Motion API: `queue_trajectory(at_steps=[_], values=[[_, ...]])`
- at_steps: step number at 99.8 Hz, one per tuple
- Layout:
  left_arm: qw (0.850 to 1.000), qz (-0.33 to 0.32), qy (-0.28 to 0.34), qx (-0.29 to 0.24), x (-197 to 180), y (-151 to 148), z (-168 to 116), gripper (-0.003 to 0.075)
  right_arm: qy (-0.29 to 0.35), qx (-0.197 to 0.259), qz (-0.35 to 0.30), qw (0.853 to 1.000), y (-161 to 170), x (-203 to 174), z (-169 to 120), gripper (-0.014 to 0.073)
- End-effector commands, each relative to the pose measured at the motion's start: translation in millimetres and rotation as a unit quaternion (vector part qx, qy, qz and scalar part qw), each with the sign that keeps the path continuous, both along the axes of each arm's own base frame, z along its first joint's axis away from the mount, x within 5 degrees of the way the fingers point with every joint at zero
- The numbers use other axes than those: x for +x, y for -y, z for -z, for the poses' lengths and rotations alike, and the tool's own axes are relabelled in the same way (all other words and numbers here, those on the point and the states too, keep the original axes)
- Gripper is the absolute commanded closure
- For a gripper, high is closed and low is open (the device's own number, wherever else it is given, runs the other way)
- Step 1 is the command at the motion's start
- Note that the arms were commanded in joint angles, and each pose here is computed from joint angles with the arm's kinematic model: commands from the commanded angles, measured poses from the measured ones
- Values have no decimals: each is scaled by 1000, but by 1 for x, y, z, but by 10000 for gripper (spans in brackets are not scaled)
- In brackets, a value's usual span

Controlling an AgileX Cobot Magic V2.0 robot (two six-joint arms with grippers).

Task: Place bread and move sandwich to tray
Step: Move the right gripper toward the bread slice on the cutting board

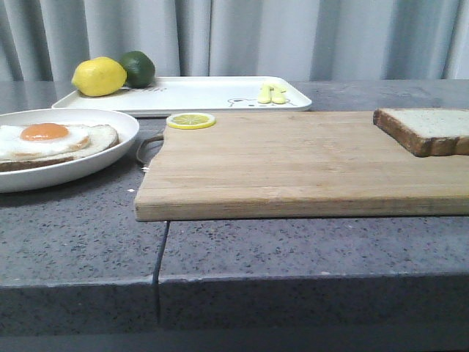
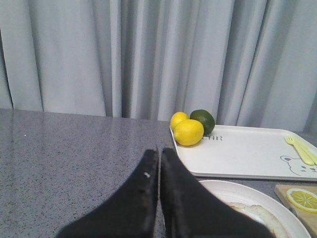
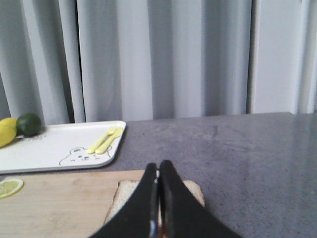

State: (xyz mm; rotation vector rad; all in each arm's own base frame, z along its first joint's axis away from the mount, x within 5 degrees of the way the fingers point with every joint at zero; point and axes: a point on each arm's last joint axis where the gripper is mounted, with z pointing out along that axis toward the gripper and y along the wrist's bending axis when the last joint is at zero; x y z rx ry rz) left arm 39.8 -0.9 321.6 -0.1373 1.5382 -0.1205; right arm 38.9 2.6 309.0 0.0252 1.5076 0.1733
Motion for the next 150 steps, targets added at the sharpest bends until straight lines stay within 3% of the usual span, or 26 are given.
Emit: queue_trajectory(at_steps=[1,19,32,58,106,115,127,132,139,150], values=[[1000,6,-4,-10,4,1,-39,739,-8,-16,13,1000,2,3,-34,711],[995,16,-101,-9,14,2,-77,739,-83,-26,24,996,3,14,-71,711],[987,20,-158,-9,25,3,-88,739,-143,-29,29,989,3,24,-88,711],[983,21,-181,-12,40,2,-87,739,-200,-34,31,979,1,41,-92,711],[983,21,-183,-12,40,2,-87,715,-217,-34,31,975,1,40,-89,711],[983,21,-183,-12,40,2,-87,617,-217,-34,31,975,1,40,-89,709],[983,21,-183,-12,40,2,-87,365,-217,-34,31,975,1,40,-89,622],[983,21,-183,-12,40,2,-87,230,-217,-34,31,975,1,40,-89,538],[983,21,-183,-11,40,2,-87,105,-218,-34,31,975,2,40,-89,370],[983,20,-183,-11,40,2,-87,58,-217,-34,31,975,1,40,-89,85]])
